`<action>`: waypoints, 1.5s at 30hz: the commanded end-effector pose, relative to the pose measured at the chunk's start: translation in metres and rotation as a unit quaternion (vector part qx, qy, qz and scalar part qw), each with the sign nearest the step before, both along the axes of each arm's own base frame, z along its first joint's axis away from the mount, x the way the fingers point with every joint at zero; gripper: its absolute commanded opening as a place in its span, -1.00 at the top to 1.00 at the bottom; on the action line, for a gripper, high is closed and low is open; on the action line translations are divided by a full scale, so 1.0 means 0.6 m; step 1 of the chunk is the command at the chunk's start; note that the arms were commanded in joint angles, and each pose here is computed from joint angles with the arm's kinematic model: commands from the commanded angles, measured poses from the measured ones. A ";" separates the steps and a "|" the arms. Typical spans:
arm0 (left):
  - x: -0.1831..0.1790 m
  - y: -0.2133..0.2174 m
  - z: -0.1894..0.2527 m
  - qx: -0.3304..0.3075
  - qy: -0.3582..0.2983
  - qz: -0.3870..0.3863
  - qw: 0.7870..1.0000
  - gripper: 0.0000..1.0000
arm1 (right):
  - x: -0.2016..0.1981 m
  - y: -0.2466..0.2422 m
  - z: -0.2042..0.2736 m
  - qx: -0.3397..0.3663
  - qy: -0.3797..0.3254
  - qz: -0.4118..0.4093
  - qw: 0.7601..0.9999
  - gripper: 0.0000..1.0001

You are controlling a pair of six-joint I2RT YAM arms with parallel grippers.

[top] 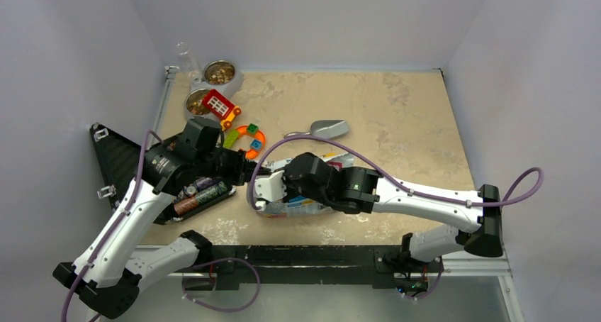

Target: Serve the pet food

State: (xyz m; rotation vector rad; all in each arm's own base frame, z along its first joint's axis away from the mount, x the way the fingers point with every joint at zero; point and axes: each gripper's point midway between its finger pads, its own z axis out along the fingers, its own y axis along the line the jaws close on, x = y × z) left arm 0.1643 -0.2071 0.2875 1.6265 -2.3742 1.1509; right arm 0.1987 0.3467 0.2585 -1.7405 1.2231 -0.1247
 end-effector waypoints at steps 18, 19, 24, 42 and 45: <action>-0.018 0.004 0.020 -0.023 -0.016 -0.004 1.000 1.00 | -0.007 -0.091 0.068 0.068 0.029 -0.042 0.996 1.00; -0.019 0.004 0.020 -0.022 -0.014 -0.004 1.000 1.00 | -0.009 -0.095 0.076 0.084 0.040 -0.040 0.995 1.00; -0.021 0.006 0.020 -0.021 -0.014 -0.003 1.000 1.00 | 0.000 -0.110 0.088 0.125 0.055 -0.049 0.989 0.64; -0.005 -0.001 0.032 -0.027 -0.025 0.003 0.999 0.60 | -0.036 -0.112 0.092 0.128 0.074 0.014 0.989 0.42; -0.004 -0.001 0.031 -0.026 -0.024 0.002 0.999 0.41 | -0.034 -0.114 0.096 0.132 0.070 0.012 0.989 0.35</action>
